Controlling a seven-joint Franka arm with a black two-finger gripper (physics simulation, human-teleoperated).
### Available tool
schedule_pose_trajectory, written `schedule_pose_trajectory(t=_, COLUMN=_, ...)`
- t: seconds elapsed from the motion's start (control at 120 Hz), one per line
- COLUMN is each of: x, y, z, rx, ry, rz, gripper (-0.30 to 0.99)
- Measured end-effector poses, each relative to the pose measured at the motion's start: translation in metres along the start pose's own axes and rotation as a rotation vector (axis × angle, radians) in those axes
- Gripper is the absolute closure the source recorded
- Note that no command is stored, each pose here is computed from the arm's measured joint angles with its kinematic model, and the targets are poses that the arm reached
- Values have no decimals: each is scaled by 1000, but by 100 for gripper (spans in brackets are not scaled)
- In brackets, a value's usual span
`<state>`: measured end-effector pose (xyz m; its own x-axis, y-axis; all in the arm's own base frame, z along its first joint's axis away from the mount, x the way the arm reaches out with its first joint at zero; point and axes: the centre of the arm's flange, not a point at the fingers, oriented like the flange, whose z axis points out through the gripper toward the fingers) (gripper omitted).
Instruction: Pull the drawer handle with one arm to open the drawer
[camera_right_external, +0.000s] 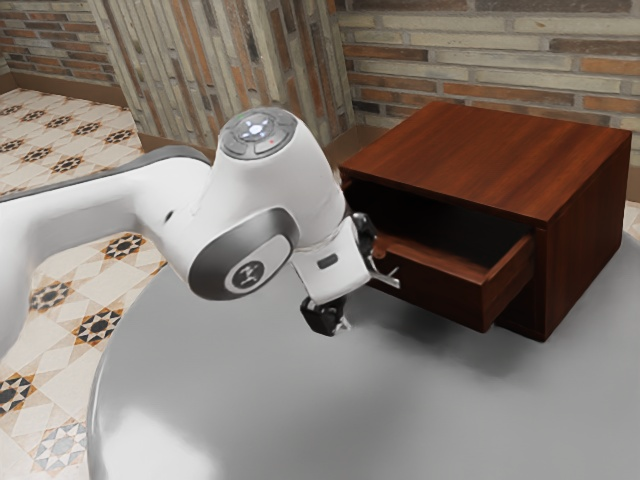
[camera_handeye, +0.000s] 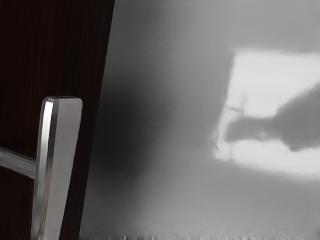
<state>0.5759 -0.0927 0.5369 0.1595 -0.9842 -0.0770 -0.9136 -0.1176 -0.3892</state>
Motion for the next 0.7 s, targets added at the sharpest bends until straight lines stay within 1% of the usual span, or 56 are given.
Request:
schedule_pose_trajectory(t=0.083, x=-4, y=9, z=-5, rx=0, ry=-3, rz=-3, gripper=5)
schedule_pose_trajectory(t=0.233, x=-24, y=22, z=-2, rx=-14, ry=-23, rz=-30, gripper=2)
schedule_pose_trajectory(t=0.358, x=-29, y=39, z=-8, rx=-16, ry=-31, rz=-31, gripper=2)
schedule_pose_trajectory(t=0.4, x=-30, y=45, z=-17, rx=-6, ry=-29, rz=-32, gripper=5)
schedule_pose_trajectory(t=0.592, x=-7, y=69, z=-76, rx=65, ry=3, rz=10, gripper=2)
schedule_pose_trajectory(t=0.7, x=-3, y=62, z=-102, rx=88, ry=17, rz=5, gripper=1)
